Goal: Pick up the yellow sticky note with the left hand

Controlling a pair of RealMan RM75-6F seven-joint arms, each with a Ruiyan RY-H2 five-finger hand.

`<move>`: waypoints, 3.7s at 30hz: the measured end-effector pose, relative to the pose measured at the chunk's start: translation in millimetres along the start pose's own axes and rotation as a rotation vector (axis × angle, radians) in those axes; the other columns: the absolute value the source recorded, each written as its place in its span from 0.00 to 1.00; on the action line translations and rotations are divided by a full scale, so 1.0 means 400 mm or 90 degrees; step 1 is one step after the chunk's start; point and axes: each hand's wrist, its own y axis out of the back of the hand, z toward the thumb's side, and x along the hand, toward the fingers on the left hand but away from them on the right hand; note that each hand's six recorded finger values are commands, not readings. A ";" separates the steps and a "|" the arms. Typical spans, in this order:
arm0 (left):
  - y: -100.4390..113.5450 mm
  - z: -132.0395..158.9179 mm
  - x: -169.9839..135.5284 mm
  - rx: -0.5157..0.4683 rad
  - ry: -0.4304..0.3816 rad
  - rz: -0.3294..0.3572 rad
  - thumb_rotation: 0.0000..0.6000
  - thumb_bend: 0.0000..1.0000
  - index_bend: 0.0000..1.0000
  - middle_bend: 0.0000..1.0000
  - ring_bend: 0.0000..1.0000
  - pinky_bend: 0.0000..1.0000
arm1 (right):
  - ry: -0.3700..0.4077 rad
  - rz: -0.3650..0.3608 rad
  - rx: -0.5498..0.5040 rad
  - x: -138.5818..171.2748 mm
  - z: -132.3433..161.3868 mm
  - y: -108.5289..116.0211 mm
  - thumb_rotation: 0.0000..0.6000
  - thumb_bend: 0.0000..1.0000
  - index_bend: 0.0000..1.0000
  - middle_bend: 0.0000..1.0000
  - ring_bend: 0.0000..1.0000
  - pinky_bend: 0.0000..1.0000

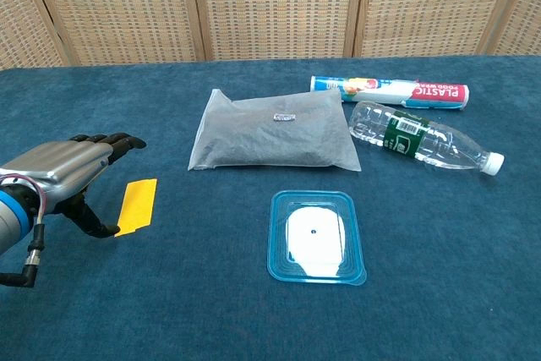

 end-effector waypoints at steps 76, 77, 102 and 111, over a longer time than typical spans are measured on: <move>-0.013 -0.063 -0.038 -0.026 0.005 0.023 1.00 0.24 0.15 0.00 0.00 0.00 | 0.008 -0.005 0.004 0.005 0.009 0.004 1.00 0.00 0.00 0.00 0.00 0.00; -0.017 -0.062 -0.038 -0.025 0.004 0.022 1.00 0.24 0.15 0.00 0.00 0.00 | 0.008 -0.006 0.004 0.005 0.009 0.004 1.00 0.00 0.00 0.00 0.00 0.00; -0.055 -0.013 0.016 0.009 -0.001 0.049 1.00 0.25 0.18 0.00 0.00 0.00 | 0.007 -0.005 0.003 0.004 0.007 0.002 1.00 0.00 0.00 0.00 0.00 0.00; -0.073 -0.004 0.016 -0.005 -0.007 0.033 1.00 0.27 0.49 0.00 0.00 0.00 | 0.007 -0.004 0.005 0.004 0.008 0.001 1.00 0.00 0.00 0.00 0.00 0.00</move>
